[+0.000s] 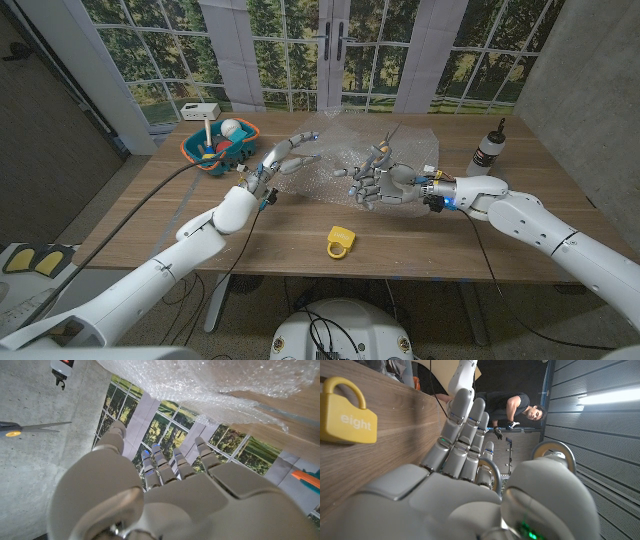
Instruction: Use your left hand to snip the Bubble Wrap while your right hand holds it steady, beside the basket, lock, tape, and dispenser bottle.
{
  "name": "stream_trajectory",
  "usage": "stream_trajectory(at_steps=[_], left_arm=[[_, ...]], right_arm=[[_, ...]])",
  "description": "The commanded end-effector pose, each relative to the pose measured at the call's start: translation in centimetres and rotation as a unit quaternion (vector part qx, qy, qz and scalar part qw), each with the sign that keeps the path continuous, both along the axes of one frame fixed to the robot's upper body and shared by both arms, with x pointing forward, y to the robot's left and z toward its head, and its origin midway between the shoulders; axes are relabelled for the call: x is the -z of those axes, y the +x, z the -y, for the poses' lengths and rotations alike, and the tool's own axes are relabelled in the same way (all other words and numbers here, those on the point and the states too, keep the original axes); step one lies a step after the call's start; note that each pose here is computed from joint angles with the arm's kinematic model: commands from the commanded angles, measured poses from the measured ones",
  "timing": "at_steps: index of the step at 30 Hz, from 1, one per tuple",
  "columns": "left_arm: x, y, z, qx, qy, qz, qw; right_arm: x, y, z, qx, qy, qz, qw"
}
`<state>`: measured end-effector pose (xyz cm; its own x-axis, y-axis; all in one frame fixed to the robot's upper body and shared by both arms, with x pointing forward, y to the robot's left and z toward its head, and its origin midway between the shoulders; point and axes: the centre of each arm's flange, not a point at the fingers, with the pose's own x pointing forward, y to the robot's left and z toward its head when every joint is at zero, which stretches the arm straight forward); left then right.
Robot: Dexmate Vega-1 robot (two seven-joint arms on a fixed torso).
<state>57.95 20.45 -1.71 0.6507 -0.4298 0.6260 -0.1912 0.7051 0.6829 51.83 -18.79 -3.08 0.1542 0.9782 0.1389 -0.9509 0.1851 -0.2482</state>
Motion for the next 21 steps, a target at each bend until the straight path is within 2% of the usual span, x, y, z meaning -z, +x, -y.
stream_trajectory(at_steps=[1, 4, 7, 16, 21], left_arm=[[-0.4, -0.1, 1.0, -0.024, 0.021, 0.047, 0.998], [-0.2, -0.3, 1.1, -0.040, 0.023, 0.077, 0.996], [-0.2, -0.1, 1.0, -0.045, 0.035, 0.080, 0.995], [-1.2, 0.0, 0.8, -0.080, 0.079, 0.123, 0.986], [-1.7, 0.0, 1.4, -0.087, 0.113, 0.149, 0.979]], right_arm=[[-0.2, -0.1, 0.3, 0.004, 0.000, 0.005, 1.0000], [-0.3, -0.1, 0.4, 0.003, 0.000, 0.003, 1.0000], [-0.3, -0.1, 0.4, 0.004, -0.002, 0.005, 1.0000], [-0.5, -0.3, 0.5, 0.004, 0.000, 0.010, 0.9999], [-0.4, -0.5, 0.7, 0.006, 0.005, 0.009, 0.9999]])
